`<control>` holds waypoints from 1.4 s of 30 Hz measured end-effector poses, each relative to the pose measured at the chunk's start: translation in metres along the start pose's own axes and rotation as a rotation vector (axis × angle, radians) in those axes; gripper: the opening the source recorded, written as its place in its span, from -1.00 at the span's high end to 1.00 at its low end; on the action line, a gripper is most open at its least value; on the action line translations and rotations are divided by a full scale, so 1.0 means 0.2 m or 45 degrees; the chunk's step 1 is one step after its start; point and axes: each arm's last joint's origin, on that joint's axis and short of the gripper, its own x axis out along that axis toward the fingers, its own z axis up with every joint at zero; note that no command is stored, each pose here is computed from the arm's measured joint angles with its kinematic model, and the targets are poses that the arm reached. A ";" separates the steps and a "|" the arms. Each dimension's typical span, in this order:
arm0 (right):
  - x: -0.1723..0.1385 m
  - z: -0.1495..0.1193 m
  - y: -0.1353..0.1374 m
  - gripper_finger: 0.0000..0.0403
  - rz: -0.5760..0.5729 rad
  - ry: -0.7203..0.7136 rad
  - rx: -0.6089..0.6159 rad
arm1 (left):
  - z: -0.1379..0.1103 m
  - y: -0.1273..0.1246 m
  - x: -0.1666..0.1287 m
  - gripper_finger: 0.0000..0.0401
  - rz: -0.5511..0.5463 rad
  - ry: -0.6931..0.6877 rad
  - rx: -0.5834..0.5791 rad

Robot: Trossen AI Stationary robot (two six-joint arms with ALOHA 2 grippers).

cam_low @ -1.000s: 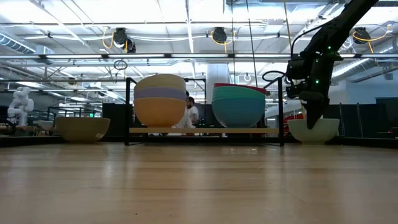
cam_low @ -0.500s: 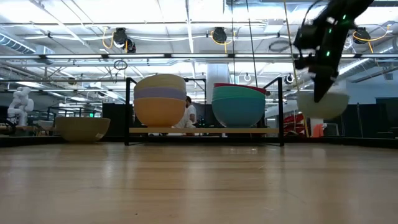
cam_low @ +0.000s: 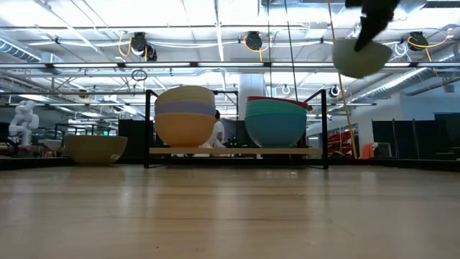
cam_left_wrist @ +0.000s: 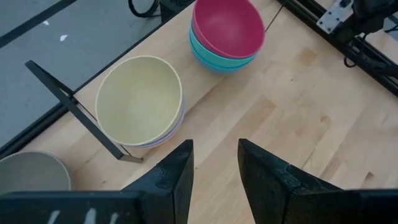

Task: Place and stack bowls onto a shelf
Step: Stack the green bowl on top of the red bowl on the shelf

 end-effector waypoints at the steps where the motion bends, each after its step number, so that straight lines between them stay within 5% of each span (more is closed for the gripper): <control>1: -0.02 0.02 0.01 1.00 0.030 -0.031 -0.023 | 0.00 0.00 0.00 0.35 0.000 0.000 0.000; 7: -0.05 0.15 0.13 1.00 0.189 -0.111 -0.205 | 0.00 0.00 0.00 0.35 -0.001 -0.001 -0.011; 21: 0.21 0.36 0.44 1.00 0.396 -0.082 -0.647 | 0.00 0.00 0.00 0.35 0.043 -0.031 -0.035; 42: 0.63 0.49 0.54 1.00 0.424 0.091 -0.786 | 0.00 0.01 0.00 0.35 0.045 -0.029 0.010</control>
